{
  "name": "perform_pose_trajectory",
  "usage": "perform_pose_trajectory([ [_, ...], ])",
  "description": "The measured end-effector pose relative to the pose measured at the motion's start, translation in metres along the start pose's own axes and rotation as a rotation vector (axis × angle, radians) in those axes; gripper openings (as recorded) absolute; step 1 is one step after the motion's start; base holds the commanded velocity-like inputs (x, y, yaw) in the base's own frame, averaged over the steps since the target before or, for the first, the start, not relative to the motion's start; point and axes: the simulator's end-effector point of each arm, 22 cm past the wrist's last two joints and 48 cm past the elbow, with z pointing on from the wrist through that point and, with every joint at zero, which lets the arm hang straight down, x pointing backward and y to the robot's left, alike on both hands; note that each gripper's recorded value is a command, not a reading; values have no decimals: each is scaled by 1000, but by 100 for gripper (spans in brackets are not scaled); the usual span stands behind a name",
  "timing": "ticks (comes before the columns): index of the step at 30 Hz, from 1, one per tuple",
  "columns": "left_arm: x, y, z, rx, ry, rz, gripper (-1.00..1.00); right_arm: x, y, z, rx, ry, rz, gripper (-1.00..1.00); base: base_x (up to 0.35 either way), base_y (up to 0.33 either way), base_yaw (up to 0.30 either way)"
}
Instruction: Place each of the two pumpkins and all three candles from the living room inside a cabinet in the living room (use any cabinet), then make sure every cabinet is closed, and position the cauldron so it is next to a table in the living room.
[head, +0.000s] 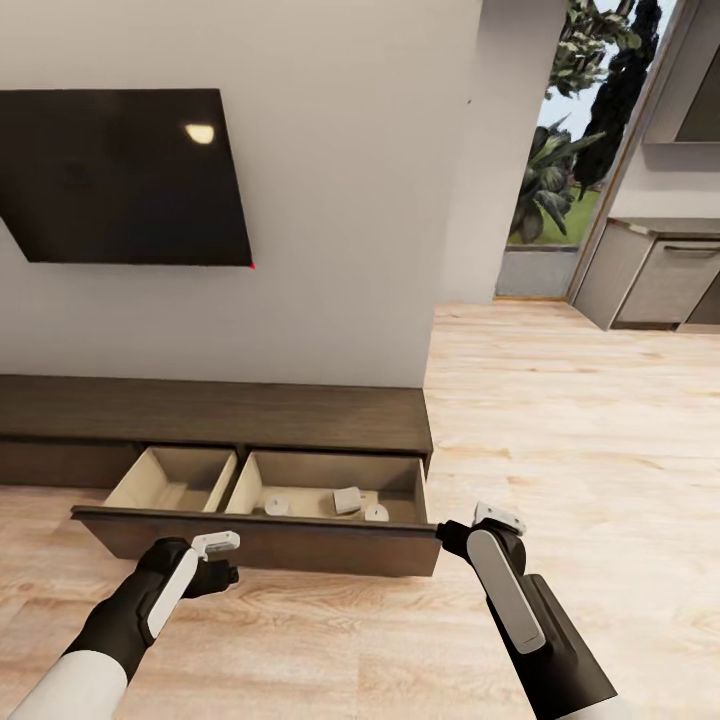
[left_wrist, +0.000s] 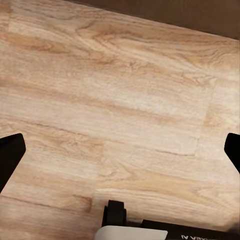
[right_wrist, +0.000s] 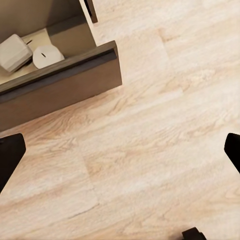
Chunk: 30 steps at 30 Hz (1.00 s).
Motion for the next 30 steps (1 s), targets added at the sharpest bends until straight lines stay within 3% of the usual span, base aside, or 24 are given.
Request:
perform_pose_trajectory([
  [10,3,-2,16,5,-8,-4,100,7,0,14,-1,-6,4,100,0,0,0],
  [18,4,-8,30,8,-34,2,100,66,-11,55,50,79,-36,100,0,0,0],
  [22,0,-10,39,9,-76,-3,100,101,-3,81,8,111,-25,100,0,0,0],
  [26,0,-9,46,4,-100,1,100,139,19,103,-87,136,-47,100,0,0,0],
  [30,6,-1,67,-15,-146,-21,100,172,27,122,-120,117,-65,100,0,0,0],
])
